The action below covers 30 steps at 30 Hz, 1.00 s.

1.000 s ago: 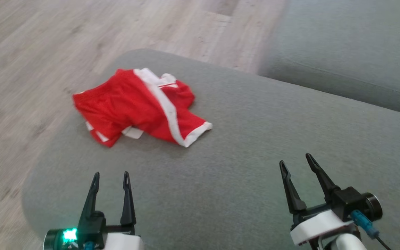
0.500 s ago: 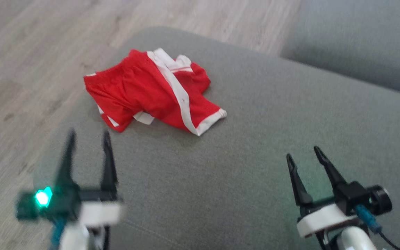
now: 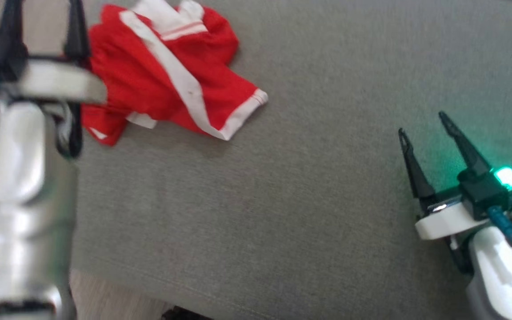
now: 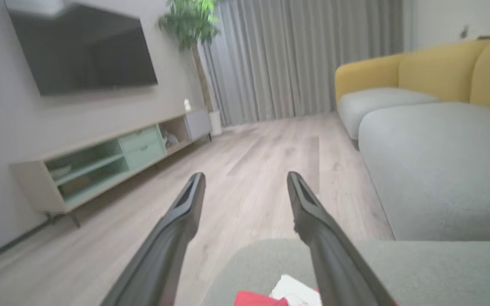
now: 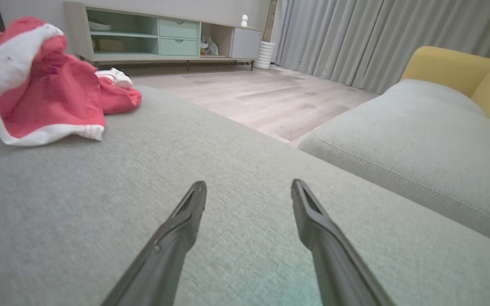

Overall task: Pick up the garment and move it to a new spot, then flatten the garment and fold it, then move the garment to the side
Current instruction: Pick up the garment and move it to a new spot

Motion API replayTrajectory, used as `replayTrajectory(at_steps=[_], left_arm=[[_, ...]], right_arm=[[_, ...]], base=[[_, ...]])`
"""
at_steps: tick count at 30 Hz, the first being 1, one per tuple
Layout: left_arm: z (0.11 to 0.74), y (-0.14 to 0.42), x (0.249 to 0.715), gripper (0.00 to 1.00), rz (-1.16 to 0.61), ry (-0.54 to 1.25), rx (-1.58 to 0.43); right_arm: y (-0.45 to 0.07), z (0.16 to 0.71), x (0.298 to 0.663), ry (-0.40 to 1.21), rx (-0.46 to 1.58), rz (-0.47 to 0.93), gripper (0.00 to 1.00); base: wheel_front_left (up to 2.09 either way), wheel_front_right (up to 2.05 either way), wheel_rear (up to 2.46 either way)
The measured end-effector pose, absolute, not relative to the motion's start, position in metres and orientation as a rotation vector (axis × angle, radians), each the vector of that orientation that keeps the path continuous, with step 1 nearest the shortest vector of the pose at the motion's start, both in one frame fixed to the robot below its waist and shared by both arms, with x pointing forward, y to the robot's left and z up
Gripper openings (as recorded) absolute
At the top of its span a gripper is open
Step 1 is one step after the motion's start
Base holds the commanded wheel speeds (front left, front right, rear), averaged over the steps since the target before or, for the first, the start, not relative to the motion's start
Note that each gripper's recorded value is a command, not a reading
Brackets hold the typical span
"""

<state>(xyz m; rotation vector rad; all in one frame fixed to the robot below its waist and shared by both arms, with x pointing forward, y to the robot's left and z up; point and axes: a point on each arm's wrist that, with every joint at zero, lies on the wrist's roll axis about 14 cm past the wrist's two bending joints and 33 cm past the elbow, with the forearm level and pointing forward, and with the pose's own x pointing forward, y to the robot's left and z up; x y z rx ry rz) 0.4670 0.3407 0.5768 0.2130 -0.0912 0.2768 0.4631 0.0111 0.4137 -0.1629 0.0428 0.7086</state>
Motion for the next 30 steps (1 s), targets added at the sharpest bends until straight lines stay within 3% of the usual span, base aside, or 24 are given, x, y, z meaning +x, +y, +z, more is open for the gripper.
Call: replayTrajectory(at_steps=[6, 12, 16, 17, 18, 24, 30], left_arm=[[0.496, 0.36, 0.509, 1.0, 0.289, 0.262, 0.101], [0.408, 0.348, 0.497, 1.0, 0.276, 0.563, -0.004], [0.384, 0.338, 0.492, 1.0, 0.253, 0.636, -0.016], [0.382, 0.335, 0.494, 0.37, 0.243, 0.638, -0.022], [0.382, 0.332, 0.495, 0.0, 0.235, 0.634, -0.027], [0.406, 0.326, 0.507, 0.0, 0.195, 0.526, -0.042], [0.489, 0.329, 0.516, 0.0, 0.142, 0.279, -0.022]], right_arm=[[-0.009, 0.391, 0.477, 0.076, -0.17, 0.672, 1.0], [-0.022, 0.386, 0.485, 0.071, -0.164, 0.637, 1.0], [-0.025, 0.383, 0.487, 0.073, -0.162, 0.628, 1.0], [-0.026, 0.382, 0.487, 0.074, -0.161, 0.626, 1.0], [-0.026, 0.382, 0.488, 0.075, -0.161, 0.626, 1.0], [-0.026, 0.387, 0.489, 0.069, -0.16, 0.616, 1.0], [-0.022, 0.409, 0.476, 0.058, -0.146, 0.597, 1.0]], base=[[0.0, 0.0, 0.0], [0.0, 0.0, 0.0], [0.0, 0.0, 0.0], [0.0, 0.0, 0.0], [0.0, 0.0, 0.0], [0.0, 0.0, 0.0], [0.0, 0.0, 0.0]])
